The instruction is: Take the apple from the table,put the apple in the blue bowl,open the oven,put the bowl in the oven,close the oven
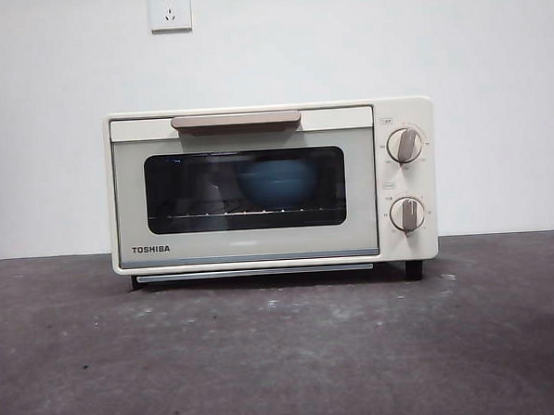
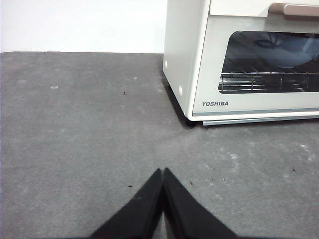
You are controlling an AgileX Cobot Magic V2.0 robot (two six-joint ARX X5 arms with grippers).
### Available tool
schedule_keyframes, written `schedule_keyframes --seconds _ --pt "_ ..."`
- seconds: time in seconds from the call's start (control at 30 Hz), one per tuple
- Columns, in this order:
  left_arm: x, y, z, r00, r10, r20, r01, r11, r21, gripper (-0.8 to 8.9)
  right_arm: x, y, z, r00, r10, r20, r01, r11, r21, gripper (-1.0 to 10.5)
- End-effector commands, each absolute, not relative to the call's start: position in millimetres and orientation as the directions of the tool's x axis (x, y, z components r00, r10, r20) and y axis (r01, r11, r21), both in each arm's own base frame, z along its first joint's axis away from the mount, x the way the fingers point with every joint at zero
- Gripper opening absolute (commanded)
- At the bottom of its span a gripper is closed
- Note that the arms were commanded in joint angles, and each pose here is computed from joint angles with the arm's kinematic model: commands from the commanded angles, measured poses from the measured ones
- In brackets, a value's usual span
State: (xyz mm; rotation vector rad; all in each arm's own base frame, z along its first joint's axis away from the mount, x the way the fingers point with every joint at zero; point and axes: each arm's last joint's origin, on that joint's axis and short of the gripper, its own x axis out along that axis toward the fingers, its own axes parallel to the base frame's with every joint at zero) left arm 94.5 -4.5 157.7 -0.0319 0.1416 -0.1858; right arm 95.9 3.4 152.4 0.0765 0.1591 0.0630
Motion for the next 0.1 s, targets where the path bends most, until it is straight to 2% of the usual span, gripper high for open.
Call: schedule_keyframes --seconds 0.03,0.1 --pt "95.8 -4.2 149.9 0.971 -0.182 -0.156 0.176 0.983 -0.051 0.08 96.1 3.6 151.6 0.986 0.069 -0.150 -0.058 0.995 0.076 0.0" --pt "95.8 -4.2 149.9 0.971 -0.182 -0.156 0.176 0.983 -0.050 0.08 96.1 3.6 151.6 0.986 0.069 -0.150 -0.058 0.995 0.076 0.0"
